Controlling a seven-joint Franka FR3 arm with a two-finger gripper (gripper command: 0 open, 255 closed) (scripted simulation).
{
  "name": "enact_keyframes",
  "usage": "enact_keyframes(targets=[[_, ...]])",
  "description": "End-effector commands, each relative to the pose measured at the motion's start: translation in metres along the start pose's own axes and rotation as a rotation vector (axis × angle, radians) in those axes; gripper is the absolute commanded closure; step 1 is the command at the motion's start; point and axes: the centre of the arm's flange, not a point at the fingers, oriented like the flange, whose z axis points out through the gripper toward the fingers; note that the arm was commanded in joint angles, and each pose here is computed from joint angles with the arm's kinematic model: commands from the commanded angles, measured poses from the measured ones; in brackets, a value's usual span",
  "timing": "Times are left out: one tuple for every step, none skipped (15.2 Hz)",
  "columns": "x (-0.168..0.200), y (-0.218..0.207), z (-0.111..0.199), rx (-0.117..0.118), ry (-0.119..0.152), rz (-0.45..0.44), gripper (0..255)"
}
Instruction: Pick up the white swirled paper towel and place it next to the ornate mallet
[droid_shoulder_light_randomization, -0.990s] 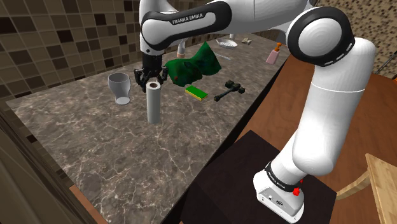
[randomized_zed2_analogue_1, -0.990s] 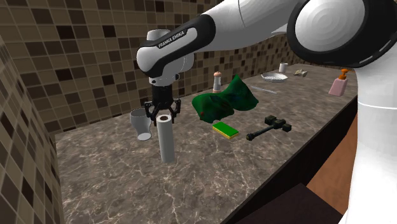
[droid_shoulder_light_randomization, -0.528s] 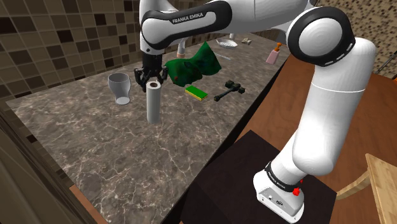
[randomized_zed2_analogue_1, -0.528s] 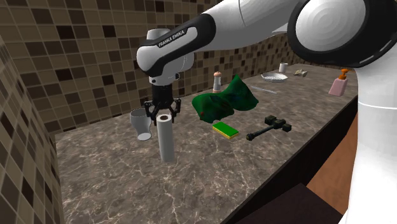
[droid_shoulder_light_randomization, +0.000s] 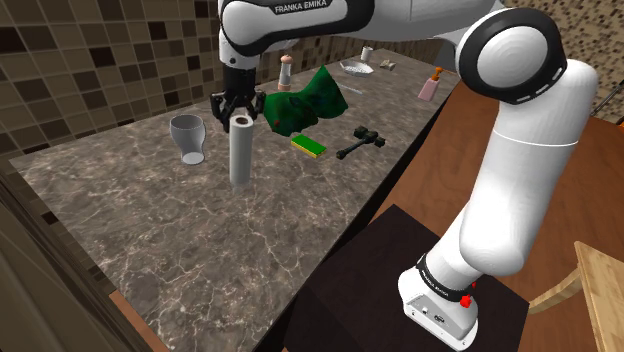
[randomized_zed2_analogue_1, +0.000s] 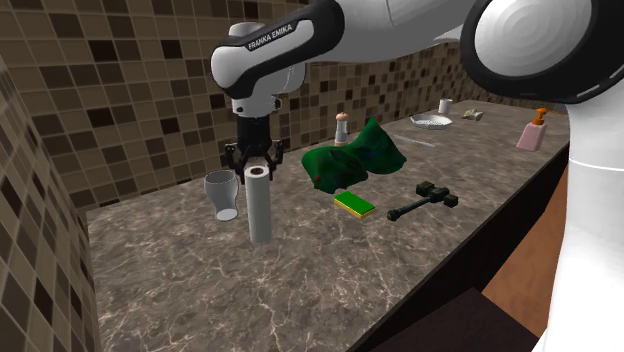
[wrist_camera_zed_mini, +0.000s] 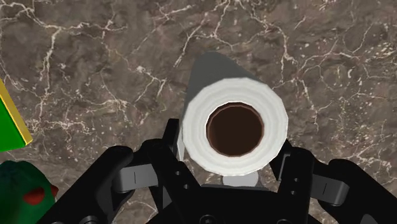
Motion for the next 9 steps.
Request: enact_keyframes(targets=[[0.0,-0.002,-0.011,0.0,0.0,0.0,255],[0.0,-0.002,-0.016,0.0,0.0,0.0,255],[-0.001,-0.003,-0.021,0.0,0.0,0.0,255],[-0.001,-0.003,-0.027,0.0,0.0,0.0,255],[-0.001,-0.003,-0.032,0.0,0.0,0.0,255],[-0.001,-0.003,-0.037,0.0,0.0,0.0,255],[-0.001,-0.004,-0.042,0.0,0.0,0.0,255],[-0.002,-0.004,-0.048,0.0,0.0,0.0,255],[-0.002,-0.004,-0.053,0.0,0.0,0.0,255]])
